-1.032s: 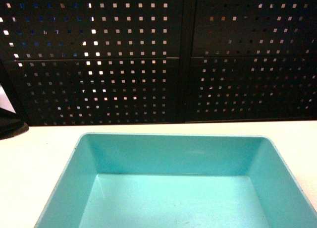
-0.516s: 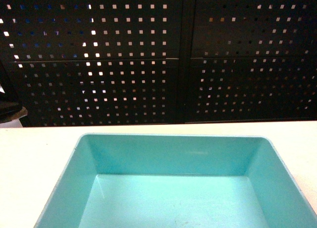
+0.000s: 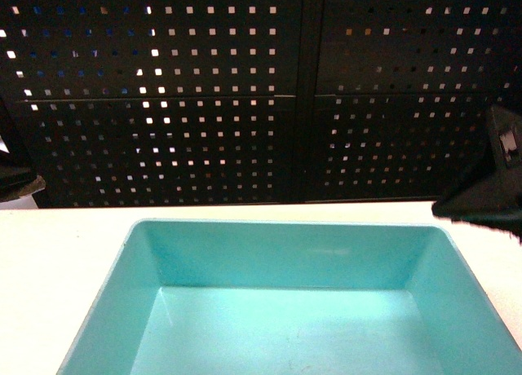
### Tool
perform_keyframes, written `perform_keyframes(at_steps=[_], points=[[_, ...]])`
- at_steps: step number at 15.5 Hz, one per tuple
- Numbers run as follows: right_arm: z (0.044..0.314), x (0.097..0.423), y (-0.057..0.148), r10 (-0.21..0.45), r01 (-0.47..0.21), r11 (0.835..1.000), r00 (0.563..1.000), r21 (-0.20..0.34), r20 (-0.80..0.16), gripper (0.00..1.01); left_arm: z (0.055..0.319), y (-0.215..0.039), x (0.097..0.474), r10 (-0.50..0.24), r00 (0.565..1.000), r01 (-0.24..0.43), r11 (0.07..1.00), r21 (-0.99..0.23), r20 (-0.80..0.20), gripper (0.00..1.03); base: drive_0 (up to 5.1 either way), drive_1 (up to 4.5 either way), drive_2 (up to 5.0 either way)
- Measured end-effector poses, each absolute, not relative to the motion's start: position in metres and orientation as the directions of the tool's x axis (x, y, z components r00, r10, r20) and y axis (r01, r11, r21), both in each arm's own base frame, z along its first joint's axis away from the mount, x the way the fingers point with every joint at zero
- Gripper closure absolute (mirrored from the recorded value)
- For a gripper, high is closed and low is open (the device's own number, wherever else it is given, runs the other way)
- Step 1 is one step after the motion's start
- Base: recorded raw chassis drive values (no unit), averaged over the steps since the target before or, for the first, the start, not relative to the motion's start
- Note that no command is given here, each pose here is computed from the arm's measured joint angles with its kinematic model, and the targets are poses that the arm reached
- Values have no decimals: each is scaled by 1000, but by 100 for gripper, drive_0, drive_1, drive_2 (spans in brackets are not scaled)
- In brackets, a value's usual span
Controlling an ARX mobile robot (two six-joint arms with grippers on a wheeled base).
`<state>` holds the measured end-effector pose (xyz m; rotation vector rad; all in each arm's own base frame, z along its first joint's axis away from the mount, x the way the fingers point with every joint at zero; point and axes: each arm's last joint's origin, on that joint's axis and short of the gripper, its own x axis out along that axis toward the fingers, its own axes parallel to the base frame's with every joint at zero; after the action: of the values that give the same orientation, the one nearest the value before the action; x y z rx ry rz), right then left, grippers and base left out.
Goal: Stack blue boxes stably on right
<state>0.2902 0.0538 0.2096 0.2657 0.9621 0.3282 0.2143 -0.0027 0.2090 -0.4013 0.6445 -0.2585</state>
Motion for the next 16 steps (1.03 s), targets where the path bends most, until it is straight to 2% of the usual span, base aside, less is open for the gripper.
perform_keyframes(at_steps=[2, 4, 6, 7, 8, 9, 13, 15, 16], points=[[221, 290, 66, 343, -210, 939, 618, 272, -707, 3, 209, -3, 214, -355, 772, 110, 892, -439, -528, 5, 0, 0, 0], [197, 291, 76, 272, -228, 960, 645, 159, -714, 3, 209, -3, 214, -355, 772, 110, 892, -439, -528, 5, 0, 0, 0], [167, 295, 76, 197, -213, 974, 621, 78, -759, 3, 209, -3, 214, -353, 772, 108, 892, -438, -528, 5, 0, 0, 0], [156, 298, 72, 174, -201, 978, 597, 63, -784, 3, 209, -3, 214, -353, 772, 108, 892, -438, -529, 5, 0, 0, 0], [148, 299, 71, 163, -199, 978, 569, 58, -806, 3, 209, -3, 214, -354, 772, 109, 892, -438, -529, 5, 0, 0, 0], [141, 297, 70, 161, -196, 978, 521, 66, -838, 3, 209, -3, 214, -354, 772, 109, 892, -438, -528, 5, 0, 0, 0], [137, 304, 73, 213, -214, 969, 450, 127, -867, 3, 209, -3, 214, -353, 772, 108, 892, -438, -528, 5, 0, 0, 0], [122, 306, 70, 215, -202, 968, 381, 146, -899, 3, 209, -3, 214, -353, 772, 108, 893, -438, -529, 5, 0, 0, 0], [116, 307, 68, 207, -192, 971, 369, 144, -906, 3, 209, -3, 214, -353, 772, 108, 892, -438, -529, 5, 0, 0, 0]])
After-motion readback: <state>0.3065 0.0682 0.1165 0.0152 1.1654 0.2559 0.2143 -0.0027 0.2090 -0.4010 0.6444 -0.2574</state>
